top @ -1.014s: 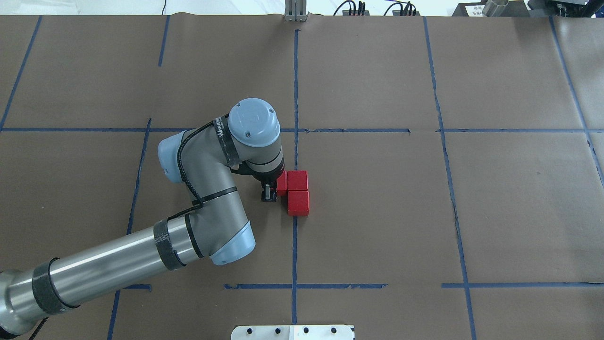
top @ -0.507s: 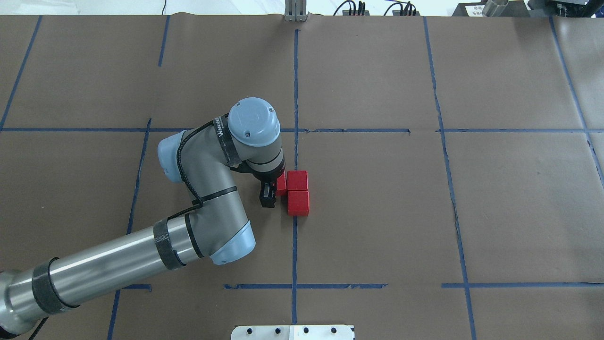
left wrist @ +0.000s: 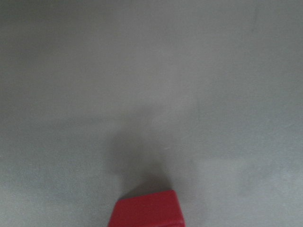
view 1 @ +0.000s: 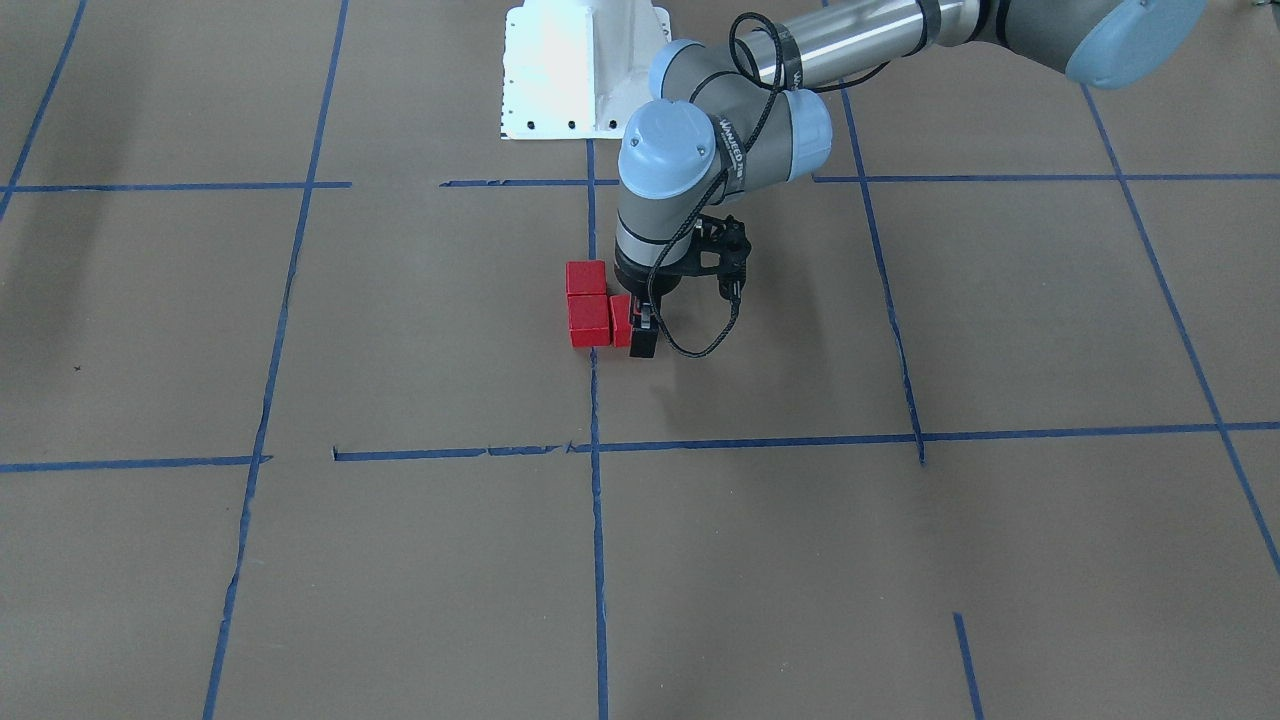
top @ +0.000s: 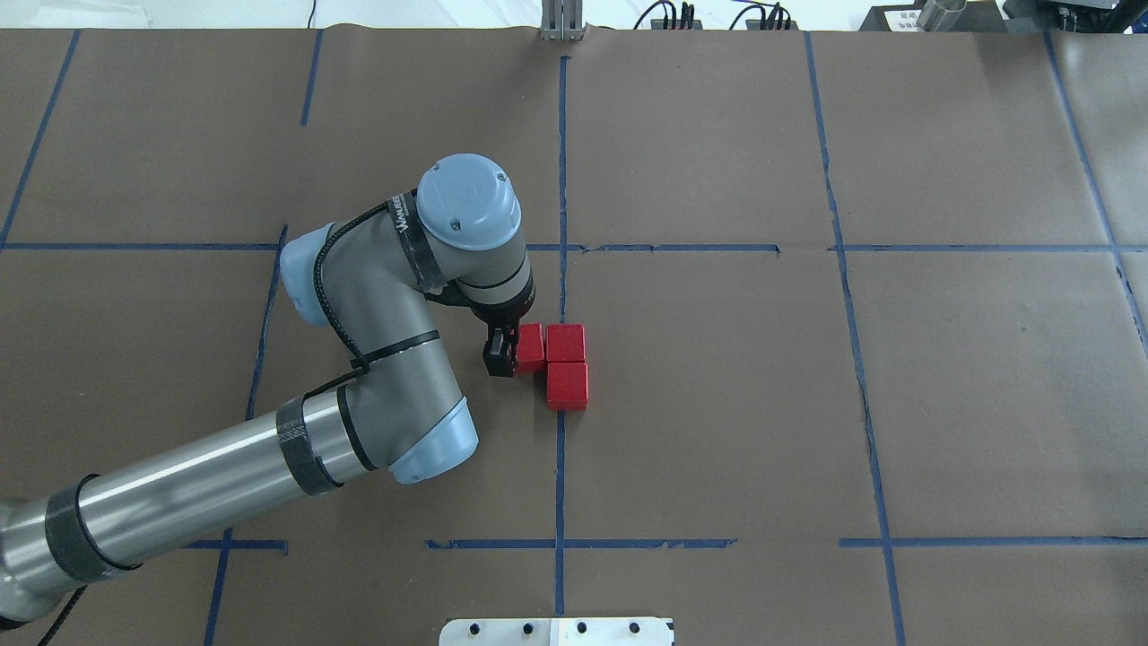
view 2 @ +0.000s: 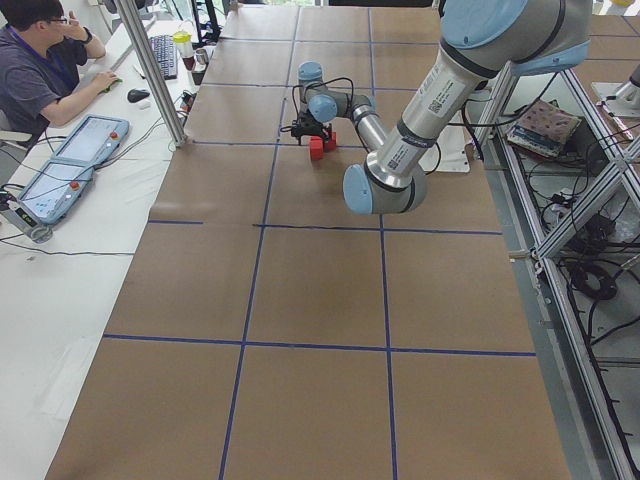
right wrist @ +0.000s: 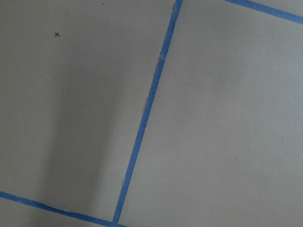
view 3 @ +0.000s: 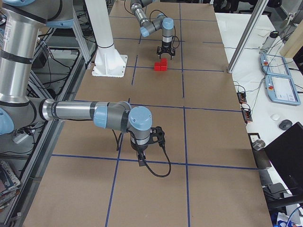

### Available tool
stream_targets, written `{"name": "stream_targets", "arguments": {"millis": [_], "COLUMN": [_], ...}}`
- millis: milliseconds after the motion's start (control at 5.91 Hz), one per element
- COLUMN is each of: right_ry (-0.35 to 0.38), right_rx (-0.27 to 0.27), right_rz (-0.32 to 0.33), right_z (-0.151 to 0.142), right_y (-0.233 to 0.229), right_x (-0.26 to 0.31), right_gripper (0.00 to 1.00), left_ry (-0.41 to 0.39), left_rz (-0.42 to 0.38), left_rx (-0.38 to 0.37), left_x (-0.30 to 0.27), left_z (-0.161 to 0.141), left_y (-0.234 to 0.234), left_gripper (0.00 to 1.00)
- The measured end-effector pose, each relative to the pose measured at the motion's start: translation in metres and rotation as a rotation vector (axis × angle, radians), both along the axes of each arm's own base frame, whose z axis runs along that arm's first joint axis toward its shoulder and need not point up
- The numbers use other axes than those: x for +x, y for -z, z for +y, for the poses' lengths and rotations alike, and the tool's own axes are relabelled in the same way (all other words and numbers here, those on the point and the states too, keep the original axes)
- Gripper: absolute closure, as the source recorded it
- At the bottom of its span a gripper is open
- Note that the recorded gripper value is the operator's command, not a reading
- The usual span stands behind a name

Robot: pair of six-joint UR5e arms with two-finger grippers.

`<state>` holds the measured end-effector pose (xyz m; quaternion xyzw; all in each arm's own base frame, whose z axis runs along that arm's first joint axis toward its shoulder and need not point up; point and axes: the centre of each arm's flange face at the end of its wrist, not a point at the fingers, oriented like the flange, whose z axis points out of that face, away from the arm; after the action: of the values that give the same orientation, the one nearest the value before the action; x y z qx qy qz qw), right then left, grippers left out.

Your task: Form red blocks into L shape at center

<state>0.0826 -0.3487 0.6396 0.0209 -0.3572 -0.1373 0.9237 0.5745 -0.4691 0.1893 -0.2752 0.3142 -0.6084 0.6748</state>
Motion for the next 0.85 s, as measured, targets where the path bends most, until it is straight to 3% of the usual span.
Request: {"name": "stream_targets", "arguments": {"millis": [338,507,845], "right_ry": [0.0,0.0,0.0], "right_rx": [0.0,0.0,-0.004], "right_rz": [0.0,0.0,-0.002], "right_z": [0.0,0.0,0.001], "right_y": [0.0,0.0,-0.002], "right_x": [0.0,0.0,0.0], "right_gripper": [0.0,0.0,0.0], "left_ry": [-0.143,-0.231,-0.449], "left_rz": [0.037,0.038,0.018], "left_rx": [0.108,0.217,0.519], "left_x": [-0.06,-0.089,-0.159], "left_z": [0.003,0.008,0.019], "left_y": [0.016,0.006,-0.041], "left_gripper": [0.0,0.0,0.0]}}
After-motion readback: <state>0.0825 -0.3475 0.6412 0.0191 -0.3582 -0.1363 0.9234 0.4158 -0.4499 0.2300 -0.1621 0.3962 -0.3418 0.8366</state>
